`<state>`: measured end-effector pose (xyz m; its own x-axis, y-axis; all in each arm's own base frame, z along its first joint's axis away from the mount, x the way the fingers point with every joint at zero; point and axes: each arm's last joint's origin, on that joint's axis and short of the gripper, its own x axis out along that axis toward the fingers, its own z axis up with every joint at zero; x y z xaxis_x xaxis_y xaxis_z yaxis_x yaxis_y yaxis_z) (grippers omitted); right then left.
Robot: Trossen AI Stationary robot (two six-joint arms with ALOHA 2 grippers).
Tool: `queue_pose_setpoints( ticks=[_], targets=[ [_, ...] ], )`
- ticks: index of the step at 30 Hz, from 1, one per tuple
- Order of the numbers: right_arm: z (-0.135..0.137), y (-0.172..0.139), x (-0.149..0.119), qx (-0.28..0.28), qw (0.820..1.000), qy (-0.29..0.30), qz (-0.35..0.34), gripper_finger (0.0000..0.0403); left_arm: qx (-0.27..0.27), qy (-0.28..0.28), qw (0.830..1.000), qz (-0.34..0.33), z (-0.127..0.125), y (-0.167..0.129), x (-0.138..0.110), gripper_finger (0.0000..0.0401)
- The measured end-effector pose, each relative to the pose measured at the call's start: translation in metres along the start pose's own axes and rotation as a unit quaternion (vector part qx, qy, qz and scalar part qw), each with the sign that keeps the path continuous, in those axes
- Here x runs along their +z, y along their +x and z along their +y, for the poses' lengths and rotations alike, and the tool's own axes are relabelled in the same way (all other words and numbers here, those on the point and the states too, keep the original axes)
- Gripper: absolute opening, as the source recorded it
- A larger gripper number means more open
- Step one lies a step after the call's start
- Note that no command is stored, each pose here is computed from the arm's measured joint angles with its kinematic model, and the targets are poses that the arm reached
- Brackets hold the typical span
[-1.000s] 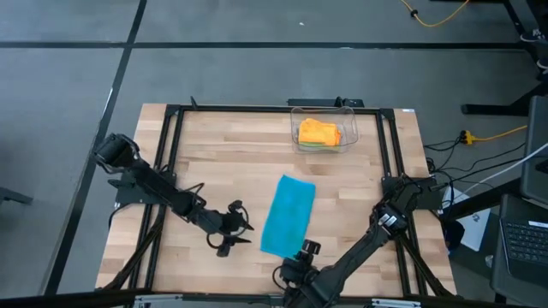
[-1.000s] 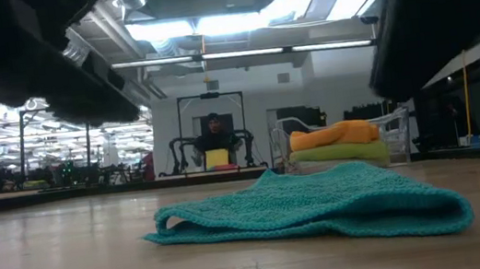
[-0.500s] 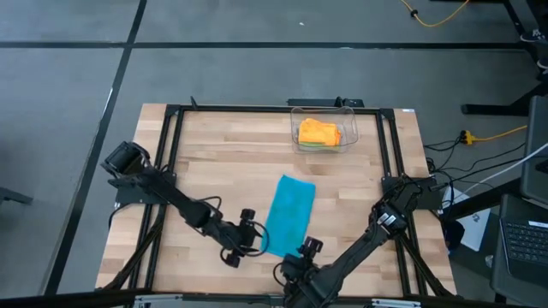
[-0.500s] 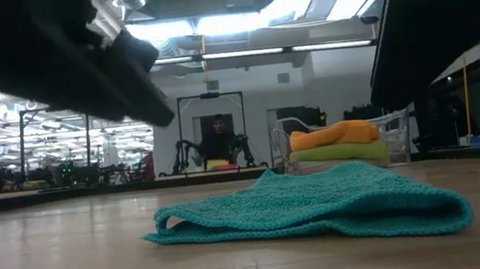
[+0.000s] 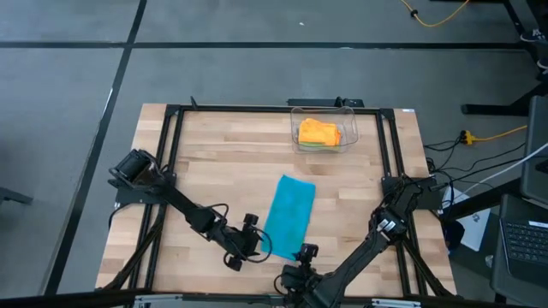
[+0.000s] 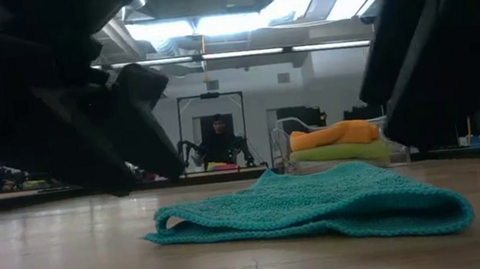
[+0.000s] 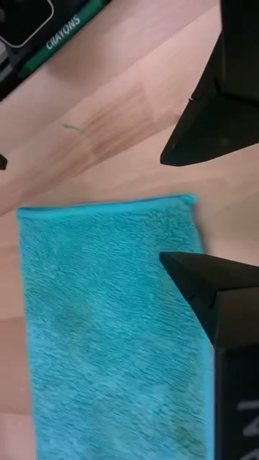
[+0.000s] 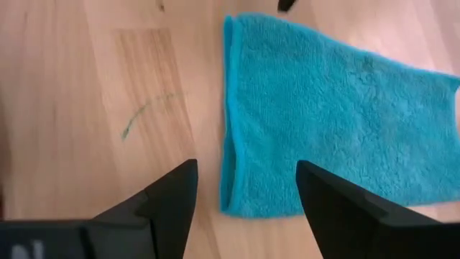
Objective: Fold microfiber towels
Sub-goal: Fold the blue microfiber
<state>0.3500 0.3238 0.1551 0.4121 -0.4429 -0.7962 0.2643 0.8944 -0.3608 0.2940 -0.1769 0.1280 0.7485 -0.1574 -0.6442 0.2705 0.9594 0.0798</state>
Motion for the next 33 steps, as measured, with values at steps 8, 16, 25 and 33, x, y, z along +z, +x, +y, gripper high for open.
queue_pose_setpoints(
  ticks=[8,16,25,33],
  targets=[
    [0.008,0.019,-0.012,0.007,0.999,-0.040,0.000,0.0239,0.030,0.027,0.999,0.006,-0.003,0.016,-0.012,0.0200],
    [0.008,0.033,-0.026,0.005,1.000,-0.013,0.011,0.0239,0.038,0.030,0.999,0.011,-0.003,0.020,-0.015,0.0200],
    [0.005,0.040,-0.024,-0.001,1.000,-0.005,0.022,0.0239,0.041,0.034,0.998,0.013,0.000,0.021,-0.015,0.0200],
    [-0.001,0.047,-0.019,-0.006,0.999,0.002,0.032,0.0224,0.051,0.025,0.998,0.021,0.010,0.027,-0.018,0.0194]
  ],
)
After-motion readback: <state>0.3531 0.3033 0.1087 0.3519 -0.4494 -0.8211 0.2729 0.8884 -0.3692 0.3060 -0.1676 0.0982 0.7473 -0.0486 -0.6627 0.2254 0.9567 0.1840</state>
